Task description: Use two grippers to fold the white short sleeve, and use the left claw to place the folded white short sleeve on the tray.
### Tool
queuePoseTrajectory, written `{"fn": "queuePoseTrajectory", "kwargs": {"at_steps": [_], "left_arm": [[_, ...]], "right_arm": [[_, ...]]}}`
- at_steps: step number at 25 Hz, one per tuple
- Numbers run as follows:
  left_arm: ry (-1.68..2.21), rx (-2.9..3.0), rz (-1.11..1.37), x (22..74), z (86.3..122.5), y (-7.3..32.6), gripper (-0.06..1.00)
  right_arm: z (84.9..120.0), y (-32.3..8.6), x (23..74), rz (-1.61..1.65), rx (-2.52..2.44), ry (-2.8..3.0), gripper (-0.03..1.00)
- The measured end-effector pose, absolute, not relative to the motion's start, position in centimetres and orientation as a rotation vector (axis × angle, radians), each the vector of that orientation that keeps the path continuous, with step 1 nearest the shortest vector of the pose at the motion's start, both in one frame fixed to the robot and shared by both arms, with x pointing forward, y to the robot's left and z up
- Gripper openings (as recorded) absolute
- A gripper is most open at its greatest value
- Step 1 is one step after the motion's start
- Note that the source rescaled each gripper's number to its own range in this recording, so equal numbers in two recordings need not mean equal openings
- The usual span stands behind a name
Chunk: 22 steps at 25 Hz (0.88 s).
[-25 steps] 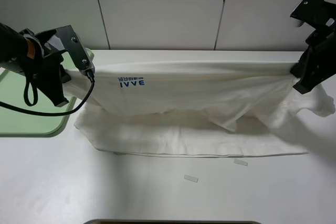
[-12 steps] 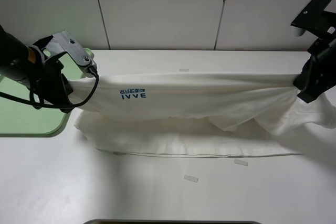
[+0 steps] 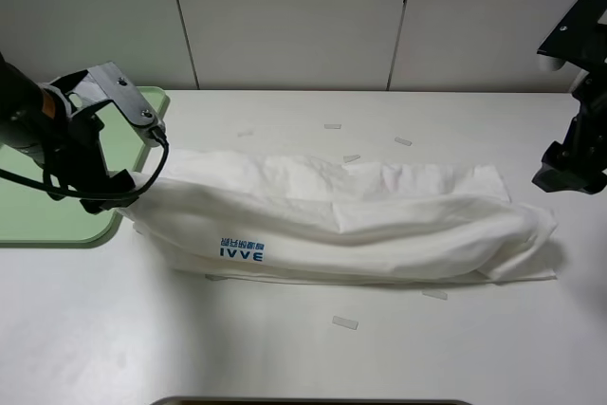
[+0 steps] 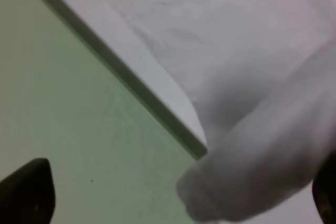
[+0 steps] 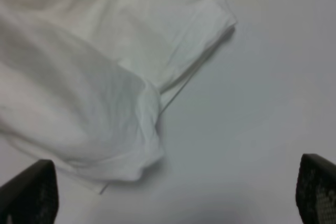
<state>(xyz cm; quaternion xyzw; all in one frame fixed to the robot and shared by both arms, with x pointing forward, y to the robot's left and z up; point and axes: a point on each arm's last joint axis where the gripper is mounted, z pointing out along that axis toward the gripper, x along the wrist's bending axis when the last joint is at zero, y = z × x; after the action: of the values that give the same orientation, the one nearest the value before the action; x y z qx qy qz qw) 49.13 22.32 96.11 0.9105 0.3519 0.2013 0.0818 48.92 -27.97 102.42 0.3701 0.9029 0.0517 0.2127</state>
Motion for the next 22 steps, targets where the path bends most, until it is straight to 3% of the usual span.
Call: {"fn": "queuePoseTrajectory", "kwargs": {"at_steps": [14,22], "left_arm": [[1.05,2.713,0.614,49.2,96.5,22.3,1.0],[1.059,2.515,0.798,49.9,102.8,22.2,1.0]], "right_arm": [[103.9,-28.0,48.3,0.189,1.006,2.444,1.0],[107.2,-28.3,46.2,0.313,1.085,2.277,1.0]]}}
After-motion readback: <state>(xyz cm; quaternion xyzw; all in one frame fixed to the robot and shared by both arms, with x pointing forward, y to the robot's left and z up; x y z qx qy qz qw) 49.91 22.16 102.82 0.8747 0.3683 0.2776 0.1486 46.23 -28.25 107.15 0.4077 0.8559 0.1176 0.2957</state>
